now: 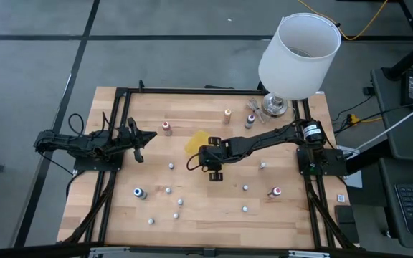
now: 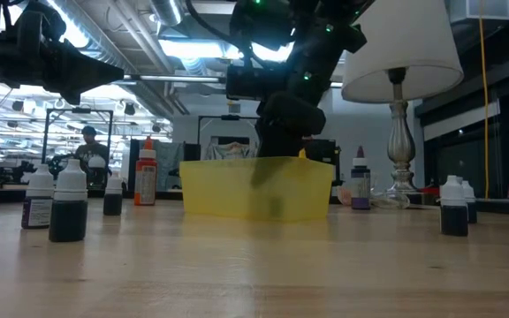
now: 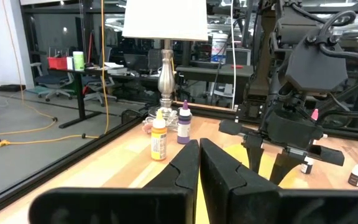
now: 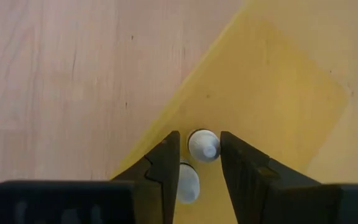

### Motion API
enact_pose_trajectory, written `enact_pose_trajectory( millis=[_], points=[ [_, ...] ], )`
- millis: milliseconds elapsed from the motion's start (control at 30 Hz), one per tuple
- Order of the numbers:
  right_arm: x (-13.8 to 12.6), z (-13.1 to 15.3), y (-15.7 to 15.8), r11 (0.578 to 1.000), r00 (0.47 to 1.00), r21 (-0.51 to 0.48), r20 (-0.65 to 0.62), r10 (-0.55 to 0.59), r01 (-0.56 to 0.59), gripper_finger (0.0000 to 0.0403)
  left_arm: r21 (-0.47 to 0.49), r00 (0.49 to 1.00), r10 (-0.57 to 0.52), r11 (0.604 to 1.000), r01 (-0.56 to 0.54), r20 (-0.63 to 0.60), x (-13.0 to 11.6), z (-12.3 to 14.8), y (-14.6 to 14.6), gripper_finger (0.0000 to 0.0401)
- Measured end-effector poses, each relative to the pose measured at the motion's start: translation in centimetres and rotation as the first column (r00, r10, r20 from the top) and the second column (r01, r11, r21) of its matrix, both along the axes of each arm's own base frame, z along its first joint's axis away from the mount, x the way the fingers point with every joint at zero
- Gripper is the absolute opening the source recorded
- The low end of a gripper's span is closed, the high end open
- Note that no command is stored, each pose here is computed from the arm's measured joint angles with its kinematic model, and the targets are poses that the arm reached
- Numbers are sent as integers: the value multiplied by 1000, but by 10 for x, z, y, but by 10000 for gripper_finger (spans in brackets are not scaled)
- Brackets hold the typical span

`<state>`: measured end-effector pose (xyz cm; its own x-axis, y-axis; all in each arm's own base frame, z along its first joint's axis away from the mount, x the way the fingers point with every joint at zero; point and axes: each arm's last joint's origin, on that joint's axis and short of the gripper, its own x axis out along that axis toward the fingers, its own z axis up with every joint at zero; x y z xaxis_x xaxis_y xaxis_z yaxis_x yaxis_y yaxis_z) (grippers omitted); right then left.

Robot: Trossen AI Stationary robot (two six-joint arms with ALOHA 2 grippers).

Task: Pick & Place food coloring
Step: Put the small red food coloring bottle into the yellow bin, then put the small blue food coloring bottle into the yellow bin

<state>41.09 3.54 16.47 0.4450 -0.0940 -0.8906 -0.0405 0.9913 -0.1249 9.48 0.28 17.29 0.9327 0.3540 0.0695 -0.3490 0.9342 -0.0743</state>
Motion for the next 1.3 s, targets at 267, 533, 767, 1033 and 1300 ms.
enact_pose_trajectory(
  millis=[267, 533, 767, 1033, 1300],
  points=[
    [1, 7, -1, 1000, 1000, -2, -17, -2, 2, 117, 0, 1000, 0, 1000, 0, 0, 0, 0, 0, 12],
    [8, 25, -6, 1000, 1000, -2, 21, -20, 20, 117, 0, 1000, 0, 1000, 0, 0, 0, 0, 0, 9],
    [13, 42, -5, 999, 999, -16, 29, -29, 29, 117, 0, 1000, 0, 1000, 0, 0, 0, 0, 0, 11],
    [10, 69, -9, 977, 976, -6, 49, -213, 214, 130, 0, 1000, 0, 1000, 0, 0, 0, 0, 0, 10],
    [-8, 94, -6, 933, 932, 73, 54, -357, 353, 221, 0, 1000, 0, 1000, 0, 0, 0, 0, 0, 11]
  ],
)
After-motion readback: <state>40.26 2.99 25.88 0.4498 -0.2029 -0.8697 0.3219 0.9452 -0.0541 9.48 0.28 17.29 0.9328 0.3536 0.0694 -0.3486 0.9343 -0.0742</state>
